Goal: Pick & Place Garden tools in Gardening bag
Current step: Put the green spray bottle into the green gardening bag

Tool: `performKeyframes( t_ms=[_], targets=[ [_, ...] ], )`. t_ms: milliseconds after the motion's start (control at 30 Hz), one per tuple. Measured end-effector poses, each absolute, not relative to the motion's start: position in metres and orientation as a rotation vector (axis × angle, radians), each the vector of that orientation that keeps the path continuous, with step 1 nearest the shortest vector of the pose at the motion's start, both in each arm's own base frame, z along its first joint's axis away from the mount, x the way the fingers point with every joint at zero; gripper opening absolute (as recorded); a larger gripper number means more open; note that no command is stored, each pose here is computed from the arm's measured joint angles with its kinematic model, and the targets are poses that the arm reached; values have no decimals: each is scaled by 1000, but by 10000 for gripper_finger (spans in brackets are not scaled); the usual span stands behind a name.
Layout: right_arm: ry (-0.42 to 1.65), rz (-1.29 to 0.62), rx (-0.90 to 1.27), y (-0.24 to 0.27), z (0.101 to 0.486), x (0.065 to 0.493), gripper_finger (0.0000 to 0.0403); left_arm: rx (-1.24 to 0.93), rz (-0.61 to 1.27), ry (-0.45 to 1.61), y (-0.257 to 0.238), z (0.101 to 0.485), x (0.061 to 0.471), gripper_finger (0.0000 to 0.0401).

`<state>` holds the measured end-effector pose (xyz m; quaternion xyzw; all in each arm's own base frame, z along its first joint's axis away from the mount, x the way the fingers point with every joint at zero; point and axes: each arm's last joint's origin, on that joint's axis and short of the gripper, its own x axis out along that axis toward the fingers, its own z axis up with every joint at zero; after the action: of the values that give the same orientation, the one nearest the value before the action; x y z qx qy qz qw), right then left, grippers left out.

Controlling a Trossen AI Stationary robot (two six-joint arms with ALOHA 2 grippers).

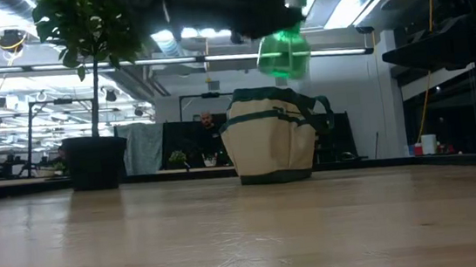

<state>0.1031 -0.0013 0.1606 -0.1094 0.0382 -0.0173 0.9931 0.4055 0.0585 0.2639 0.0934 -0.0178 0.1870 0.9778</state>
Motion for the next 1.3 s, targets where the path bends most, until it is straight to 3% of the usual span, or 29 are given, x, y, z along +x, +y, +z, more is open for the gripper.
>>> performKeyframes(
  t_ms=[233,467,900,1300],
  targets=[
    [77,-35,-219,-1,161,103,186,150,551,56,75,236,411,150],
    [77,-35,-219,-1,161,103,186,23,600,208,83,216,408,153],
    [77,-35,-219,-1,161,103,185,-179,508,373,86,198,402,155],
    [77,-35,-219,-1,161,103,185,-201,472,414,88,195,401,168]
  ],
)
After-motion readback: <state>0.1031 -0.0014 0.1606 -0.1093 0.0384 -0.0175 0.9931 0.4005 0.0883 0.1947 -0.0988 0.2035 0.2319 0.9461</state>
